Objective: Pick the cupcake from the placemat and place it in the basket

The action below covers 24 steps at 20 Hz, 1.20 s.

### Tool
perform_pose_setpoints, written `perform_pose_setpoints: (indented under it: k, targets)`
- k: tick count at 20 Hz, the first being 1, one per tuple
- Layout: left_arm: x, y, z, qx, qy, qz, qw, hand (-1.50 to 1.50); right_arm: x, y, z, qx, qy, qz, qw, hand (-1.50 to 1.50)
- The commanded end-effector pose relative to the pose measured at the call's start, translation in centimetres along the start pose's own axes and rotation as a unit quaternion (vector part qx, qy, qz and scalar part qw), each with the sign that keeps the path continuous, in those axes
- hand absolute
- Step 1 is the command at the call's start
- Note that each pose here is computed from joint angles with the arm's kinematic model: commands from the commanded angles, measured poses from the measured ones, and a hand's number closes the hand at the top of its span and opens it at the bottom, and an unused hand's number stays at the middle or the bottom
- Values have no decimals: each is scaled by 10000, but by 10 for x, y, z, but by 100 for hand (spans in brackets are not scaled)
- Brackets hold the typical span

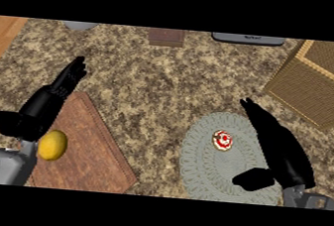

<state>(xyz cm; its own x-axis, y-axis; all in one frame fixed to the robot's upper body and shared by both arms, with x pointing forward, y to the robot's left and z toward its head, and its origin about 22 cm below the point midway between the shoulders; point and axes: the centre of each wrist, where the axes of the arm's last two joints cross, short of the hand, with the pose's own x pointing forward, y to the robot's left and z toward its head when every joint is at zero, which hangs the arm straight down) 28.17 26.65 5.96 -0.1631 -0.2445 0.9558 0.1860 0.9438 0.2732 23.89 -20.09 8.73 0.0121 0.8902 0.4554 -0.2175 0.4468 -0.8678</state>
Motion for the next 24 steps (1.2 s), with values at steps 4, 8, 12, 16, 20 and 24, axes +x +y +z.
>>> perform_pose_setpoints:
  k: [4, 8, 12, 16, 20, 24]
  targets:
    - [-3, -21, -1, -35, -11, -16, 10000, 0, 2, 13, -23, -50, -158, -63, 9998, -150]
    - [3, 2, 7, 12, -9, -31, 10000, 0, 11, 16, -4, -79, -318, -117, 9994, -150]
    - [-2, 1, -8, -61, 76, 73, 9999, 0, -11, 23, -12, -135, -380, -322, 9987, -150]
    - [6, -12, 11, 33, 51, 57, 10000, 0, 0, 16, -7, 18, -232, -125, 9997, -150]
    - [15, 12, -8, -27, 41, -12, 10000, 0, -7, 43, -1, 107, -148, 205, 9996, -150]
    - [15, 1, -5, -16, 14, -30, 10000, 0, 6, 44, -23, 173, -5, 251, 9995, -150]
